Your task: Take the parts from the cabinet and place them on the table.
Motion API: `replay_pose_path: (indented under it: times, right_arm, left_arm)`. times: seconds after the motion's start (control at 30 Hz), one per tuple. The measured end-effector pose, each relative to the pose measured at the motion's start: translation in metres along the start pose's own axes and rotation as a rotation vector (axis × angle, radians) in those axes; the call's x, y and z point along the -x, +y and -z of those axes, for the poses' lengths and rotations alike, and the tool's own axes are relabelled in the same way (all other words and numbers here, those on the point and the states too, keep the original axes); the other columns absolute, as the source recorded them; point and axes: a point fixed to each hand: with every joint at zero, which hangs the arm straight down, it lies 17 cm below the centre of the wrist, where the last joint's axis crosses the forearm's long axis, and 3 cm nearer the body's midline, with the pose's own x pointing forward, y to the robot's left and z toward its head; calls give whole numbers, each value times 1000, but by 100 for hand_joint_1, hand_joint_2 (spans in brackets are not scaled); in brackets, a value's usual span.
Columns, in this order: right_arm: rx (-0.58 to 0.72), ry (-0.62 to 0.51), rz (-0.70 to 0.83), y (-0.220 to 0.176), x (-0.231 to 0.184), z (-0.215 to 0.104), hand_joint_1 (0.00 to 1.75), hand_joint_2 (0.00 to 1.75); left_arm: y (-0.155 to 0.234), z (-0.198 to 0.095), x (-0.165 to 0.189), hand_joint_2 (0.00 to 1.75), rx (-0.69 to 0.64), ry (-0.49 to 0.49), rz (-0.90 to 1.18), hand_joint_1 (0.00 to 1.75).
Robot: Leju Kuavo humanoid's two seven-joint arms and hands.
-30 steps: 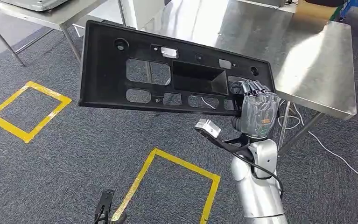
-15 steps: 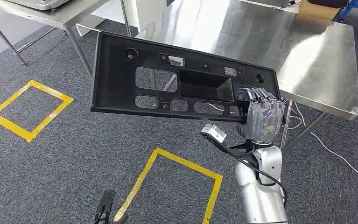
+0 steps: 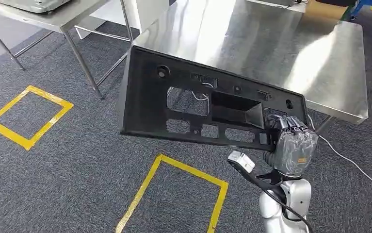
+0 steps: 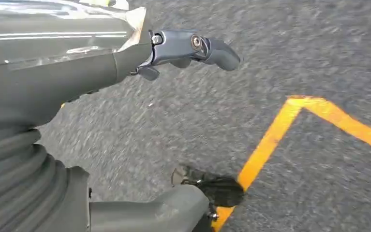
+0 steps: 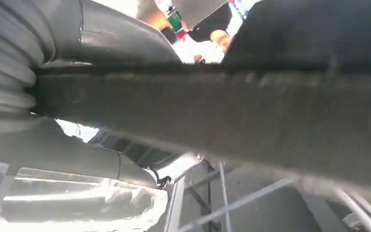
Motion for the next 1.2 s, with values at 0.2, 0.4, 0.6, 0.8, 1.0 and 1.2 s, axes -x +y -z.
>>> replay_pose_path:
  times: [0.2,0.4,0.6,0.8,1.0,1.2]
  right_arm:
    - [6,-14,15,4,-8,10,171,175]
    - [5,-18,33,8,-16,14,171,175]
    - [0,-22,50,11,-23,15,171,175]
    - [3,-31,64,10,-24,16,171,175]
    - [-12,-34,61,13,-21,11,171,175]
    - [-17,-38,57,14,-19,10,171,175]
  left_arm:
    - [13,0,9,175,-37,28,-13,0]
    - [16,0,13,175,-53,46,-15,0]
    - [22,1,16,175,-71,58,-24,0]
    - [24,1,16,175,-80,65,-38,0]
    - [22,0,19,175,-79,74,-41,0]
    - [19,-1,20,175,-69,75,-44,0]
